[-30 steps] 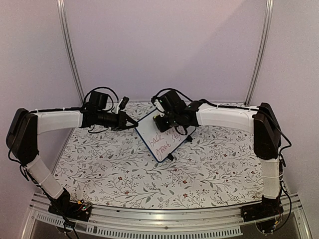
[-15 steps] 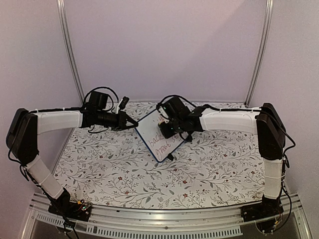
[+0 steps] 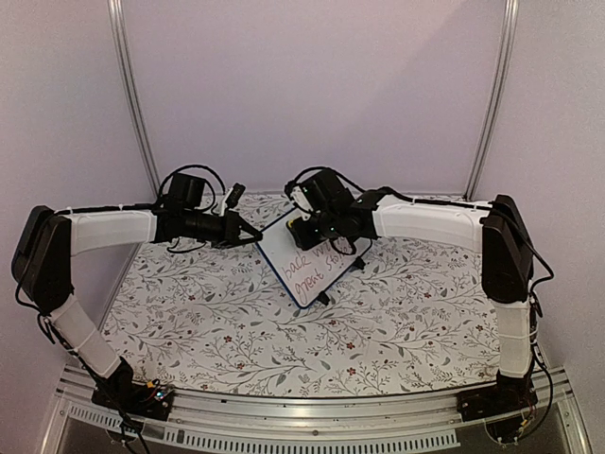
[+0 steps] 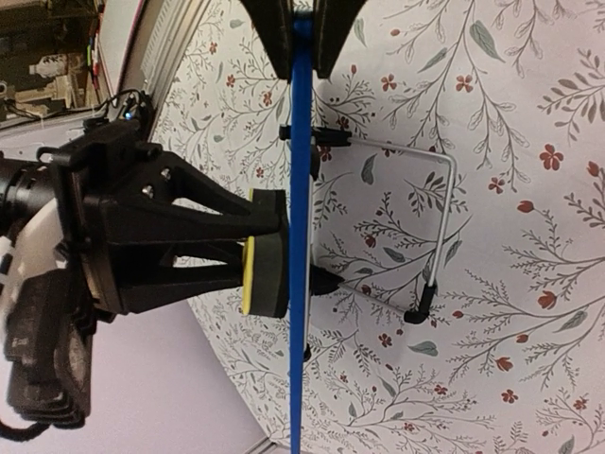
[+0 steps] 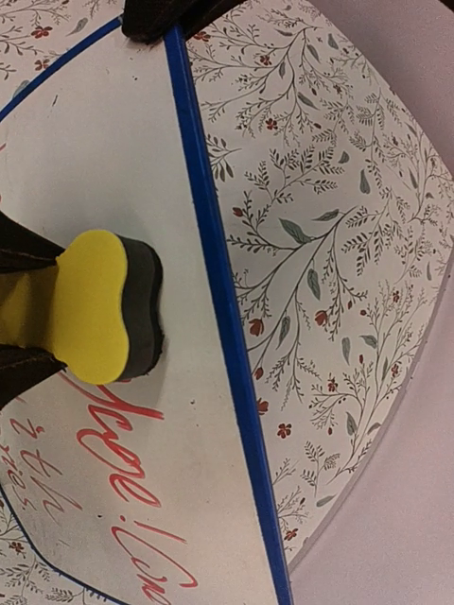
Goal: Erase the whiteboard
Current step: Erase the whiteboard at the center of the board.
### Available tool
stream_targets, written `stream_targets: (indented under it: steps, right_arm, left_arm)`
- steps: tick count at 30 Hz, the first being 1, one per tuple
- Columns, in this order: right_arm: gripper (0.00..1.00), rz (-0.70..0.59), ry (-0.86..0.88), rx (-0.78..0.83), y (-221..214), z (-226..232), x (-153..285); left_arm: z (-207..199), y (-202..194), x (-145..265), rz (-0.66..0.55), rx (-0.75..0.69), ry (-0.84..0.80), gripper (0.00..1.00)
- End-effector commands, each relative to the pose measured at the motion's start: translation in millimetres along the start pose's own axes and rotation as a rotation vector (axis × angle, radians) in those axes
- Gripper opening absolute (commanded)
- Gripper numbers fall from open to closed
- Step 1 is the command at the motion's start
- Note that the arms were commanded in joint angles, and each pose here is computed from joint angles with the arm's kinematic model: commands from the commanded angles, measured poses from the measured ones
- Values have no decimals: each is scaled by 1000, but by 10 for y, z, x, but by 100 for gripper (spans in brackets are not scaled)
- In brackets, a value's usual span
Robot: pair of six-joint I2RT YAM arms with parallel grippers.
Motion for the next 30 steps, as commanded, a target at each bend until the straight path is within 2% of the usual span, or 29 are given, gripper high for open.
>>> stream_targets:
  steps: [1,12,30]
  right_arm:
    - [19,48,-5,18,-167,32,-121]
    - [19,93,-24,-11,-490,-94,24]
    - [20,64,29,-59,-25,-53,50]
  left_arm:
    - [-102,93,-1,-17,-30,-36,6]
    - [-107,91,1,-16,-28,-40,6]
    - [-102,97,6,-19,-31,-35,6]
Point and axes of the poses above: each gripper's point midway between its finger pads, its own x axis back along the fingers, its own z axis along the line the jaws close on, y = z × x, the point moved 5 cm from there along x, back along the fingers, and after that the axes turned 5 degrees about -x, right-handed, at the moved point
